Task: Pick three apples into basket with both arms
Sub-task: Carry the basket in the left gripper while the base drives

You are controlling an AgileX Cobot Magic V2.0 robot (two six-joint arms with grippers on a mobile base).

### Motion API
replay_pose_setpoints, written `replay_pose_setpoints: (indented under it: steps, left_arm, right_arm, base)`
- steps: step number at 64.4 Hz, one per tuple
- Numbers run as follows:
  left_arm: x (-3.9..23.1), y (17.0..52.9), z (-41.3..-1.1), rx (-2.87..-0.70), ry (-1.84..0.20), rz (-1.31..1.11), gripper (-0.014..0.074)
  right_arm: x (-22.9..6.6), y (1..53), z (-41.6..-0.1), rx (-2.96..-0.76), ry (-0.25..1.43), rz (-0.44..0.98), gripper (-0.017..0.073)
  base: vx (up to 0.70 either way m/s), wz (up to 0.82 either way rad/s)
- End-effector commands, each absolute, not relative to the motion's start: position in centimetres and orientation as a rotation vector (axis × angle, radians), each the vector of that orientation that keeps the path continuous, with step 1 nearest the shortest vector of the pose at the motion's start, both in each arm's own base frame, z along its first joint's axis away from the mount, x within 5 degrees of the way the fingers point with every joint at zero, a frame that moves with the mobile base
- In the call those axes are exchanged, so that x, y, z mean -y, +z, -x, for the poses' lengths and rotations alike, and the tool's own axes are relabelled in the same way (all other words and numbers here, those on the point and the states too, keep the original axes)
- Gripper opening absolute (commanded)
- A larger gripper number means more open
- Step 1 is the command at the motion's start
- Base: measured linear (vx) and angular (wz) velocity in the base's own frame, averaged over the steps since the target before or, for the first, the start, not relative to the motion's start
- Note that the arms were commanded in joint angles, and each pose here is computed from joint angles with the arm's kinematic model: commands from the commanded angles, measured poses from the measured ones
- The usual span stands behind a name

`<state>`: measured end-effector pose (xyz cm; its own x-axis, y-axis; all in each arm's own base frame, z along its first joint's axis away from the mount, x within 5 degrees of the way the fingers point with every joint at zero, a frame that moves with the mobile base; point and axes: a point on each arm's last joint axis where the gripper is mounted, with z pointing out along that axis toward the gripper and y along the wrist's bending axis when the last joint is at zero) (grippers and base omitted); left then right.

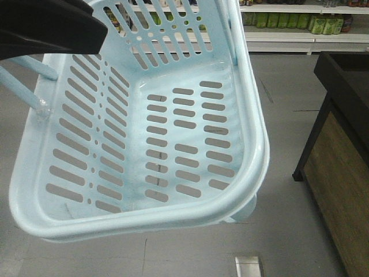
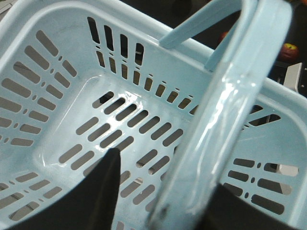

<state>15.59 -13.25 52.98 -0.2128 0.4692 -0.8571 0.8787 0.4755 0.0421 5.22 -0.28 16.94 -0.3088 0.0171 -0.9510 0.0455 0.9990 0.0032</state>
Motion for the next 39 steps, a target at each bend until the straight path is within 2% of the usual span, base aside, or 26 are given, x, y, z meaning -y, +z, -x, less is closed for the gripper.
replay_pose_setpoints:
  steps: [1,39]
  left_arm:
    - [13.00,54.68,-14.43,-1.747,-0.638,-1.081,-0.0006]
    - [13.02,54.66,-14.48,-1.749,-0.637,-1.081,-0.0008]
  right_arm:
    - [0.28,17.52,-5.43,-1.816,-0.037,-0.031,-0.0004]
    - [0.28,17.52,-5.43,-1.816,-0.037,-0.031,-0.0004]
  base:
    - [0.28,0.09]
    - [0.39,0.04]
